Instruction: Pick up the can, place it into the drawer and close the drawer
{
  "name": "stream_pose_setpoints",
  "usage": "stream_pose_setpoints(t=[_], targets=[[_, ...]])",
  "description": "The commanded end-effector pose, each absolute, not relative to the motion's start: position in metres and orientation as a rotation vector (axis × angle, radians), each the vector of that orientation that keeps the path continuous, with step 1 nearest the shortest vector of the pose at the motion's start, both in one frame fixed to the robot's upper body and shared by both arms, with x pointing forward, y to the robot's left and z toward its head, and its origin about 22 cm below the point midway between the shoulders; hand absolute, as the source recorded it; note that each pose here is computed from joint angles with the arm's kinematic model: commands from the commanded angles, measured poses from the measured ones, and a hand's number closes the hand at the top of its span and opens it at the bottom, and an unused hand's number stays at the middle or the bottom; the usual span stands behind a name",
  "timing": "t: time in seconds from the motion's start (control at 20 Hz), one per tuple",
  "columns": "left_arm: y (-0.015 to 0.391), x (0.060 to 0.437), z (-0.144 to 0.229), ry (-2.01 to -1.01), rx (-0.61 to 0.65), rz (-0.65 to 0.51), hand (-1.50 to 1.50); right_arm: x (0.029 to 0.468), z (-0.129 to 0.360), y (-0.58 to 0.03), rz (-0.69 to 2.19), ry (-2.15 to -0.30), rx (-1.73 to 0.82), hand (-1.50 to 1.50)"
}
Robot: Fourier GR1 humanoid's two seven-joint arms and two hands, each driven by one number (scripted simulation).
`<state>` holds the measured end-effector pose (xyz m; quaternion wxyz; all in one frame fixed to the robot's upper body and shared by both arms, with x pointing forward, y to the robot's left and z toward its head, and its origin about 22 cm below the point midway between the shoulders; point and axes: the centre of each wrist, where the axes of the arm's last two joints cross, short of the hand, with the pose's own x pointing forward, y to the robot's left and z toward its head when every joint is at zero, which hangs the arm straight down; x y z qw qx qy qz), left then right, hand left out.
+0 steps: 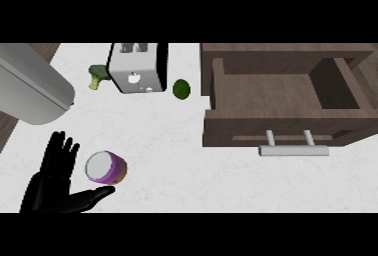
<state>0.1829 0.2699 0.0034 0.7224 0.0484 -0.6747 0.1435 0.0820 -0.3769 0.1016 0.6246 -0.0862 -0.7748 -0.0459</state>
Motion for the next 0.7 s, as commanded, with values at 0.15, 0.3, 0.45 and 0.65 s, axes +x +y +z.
stream_pose_setpoints(t=[0.15, 0.3, 0.45, 0.65], targets=[[0.286, 0.198, -0.039, -1.468, 0.176, 0.373, -1.5, 0.078, 0.103, -0.382, -0.101, -1.79, -0.206, -1.5], [0.284, 0.175, -0.063, -1.457, 0.172, 0.37, -1.5, 0.084, 0.099, -0.368, -0.104, -1.778, -0.226, -1.5], [0.287, 0.172, -0.07, -1.439, 0.192, 0.357, -1.5, 0.075, 0.089, -0.394, -0.087, -1.792, -0.202, -1.5], [0.288, 0.16, -0.092, -1.424, 0.192, 0.361, -1.5, 0.075, 0.095, -0.376, -0.084, -1.775, -0.208, -1.5]])
